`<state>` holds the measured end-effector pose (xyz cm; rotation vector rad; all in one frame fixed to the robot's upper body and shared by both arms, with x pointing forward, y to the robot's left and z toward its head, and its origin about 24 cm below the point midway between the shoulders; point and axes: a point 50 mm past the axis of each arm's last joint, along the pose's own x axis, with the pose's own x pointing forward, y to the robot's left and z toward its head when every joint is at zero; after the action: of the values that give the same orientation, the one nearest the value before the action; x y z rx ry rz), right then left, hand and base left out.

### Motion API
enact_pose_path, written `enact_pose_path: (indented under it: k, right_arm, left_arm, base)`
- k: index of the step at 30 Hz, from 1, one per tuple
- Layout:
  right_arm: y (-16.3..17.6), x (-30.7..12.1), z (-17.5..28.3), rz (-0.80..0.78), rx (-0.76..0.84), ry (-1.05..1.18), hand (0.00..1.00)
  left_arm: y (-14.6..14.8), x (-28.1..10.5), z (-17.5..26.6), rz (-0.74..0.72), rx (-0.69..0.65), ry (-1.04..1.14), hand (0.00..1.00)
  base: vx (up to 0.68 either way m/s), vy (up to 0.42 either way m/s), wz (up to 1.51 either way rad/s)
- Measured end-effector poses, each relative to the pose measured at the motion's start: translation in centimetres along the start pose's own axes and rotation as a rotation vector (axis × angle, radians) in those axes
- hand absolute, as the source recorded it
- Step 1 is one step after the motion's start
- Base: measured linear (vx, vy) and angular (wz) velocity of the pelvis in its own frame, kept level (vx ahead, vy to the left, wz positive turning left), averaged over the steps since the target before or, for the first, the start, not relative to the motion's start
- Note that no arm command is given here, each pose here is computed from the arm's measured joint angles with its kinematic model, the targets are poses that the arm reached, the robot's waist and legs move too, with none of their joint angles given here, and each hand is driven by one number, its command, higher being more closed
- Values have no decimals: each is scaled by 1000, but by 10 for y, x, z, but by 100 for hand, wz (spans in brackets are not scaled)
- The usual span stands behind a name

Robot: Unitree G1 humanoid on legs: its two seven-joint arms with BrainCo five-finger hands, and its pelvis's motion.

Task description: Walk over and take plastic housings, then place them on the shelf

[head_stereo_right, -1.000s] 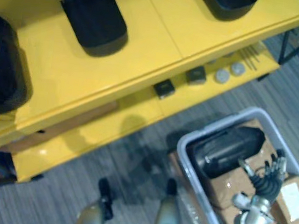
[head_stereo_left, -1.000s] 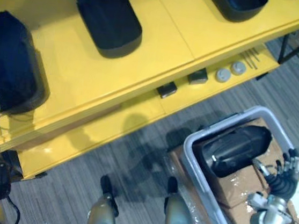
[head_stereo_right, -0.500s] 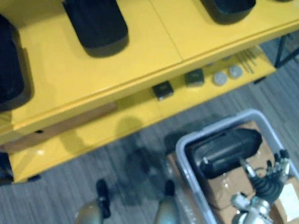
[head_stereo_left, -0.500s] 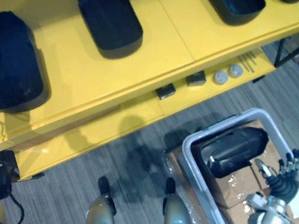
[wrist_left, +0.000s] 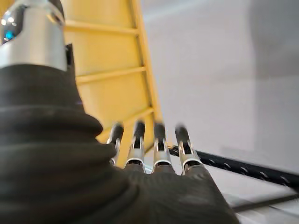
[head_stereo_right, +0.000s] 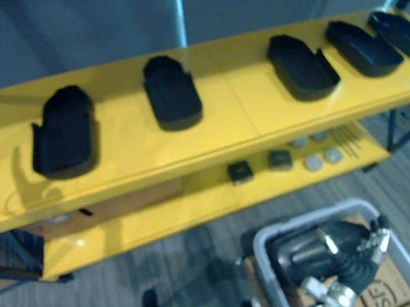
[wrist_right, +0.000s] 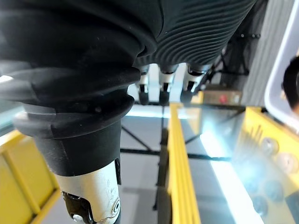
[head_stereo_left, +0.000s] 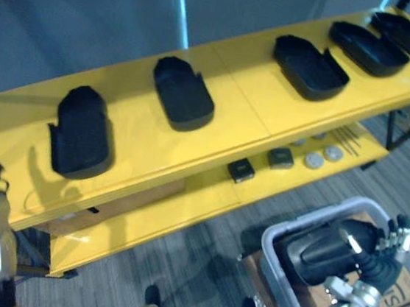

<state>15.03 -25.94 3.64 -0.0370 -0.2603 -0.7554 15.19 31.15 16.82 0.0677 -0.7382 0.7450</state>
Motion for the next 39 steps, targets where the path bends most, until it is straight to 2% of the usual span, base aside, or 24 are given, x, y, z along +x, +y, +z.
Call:
enact_pose_path:
  k: [2, 4, 9, 10, 13, 17, 23, 27, 31, 35, 39]
  right_arm:
    - [-3, 0, 0, -23, -1, 2, 0]
    - [-7, 1, 0, -40, -8, -1, 0]
    - [-12, 6, 0, -50, -29, -2, 0]
    - [-13, 9, -1, -38, -40, -5, 0]
    - [-18, 18, -2, -42, -58, -8, 0]
    - [-22, 23, -4, -31, -80, -7, 0]
    - [-19, 31, 0, -17, -74, -35, 0]
    - [-18, 31, 0, -7, -73, -34, 0]
    - [-10, 28, -2, 20, -57, -24, 0]
    - [-8, 24, -4, 6, -46, -10, 0]
    - [-4, 21, -6, 15, -37, 0, 0]
  left_arm:
    - [6, -18, -8, -45, 27, 81, 100]
    - [7, -28, -13, -156, 66, 148, 100]
    - [-2, -35, -25, -401, 127, 224, 100]
    - [-5, -35, -31, -505, 182, 262, 100]
    - [-10, -33, -42, -622, 230, 322, 100]
    - [-10, -25, -58, -653, 226, 420, 100]
    - [-26, -23, -79, -663, 74, 551, 100]
    - [-46, -26, -89, -616, -76, 582, 100]
    - [-52, -47, -102, -508, -191, 653, 100]
    - [-66, -63, -104, -508, -252, 677, 100]
    - [-65, -65, -104, -442, -251, 663, 100]
  base:
    - [-85, -4, 27]
    - [-61, 1, 17]
    - [-14, 3, 5]
    - [14, 7, -5]
    - [21, 4, -7]
    - [35, 5, -3]
    - [14, 4, -10]
    - [-15, 6, -4]
    - [-26, 9, -13]
    - [-4, 1, -2]
    - [0, 0, 0]
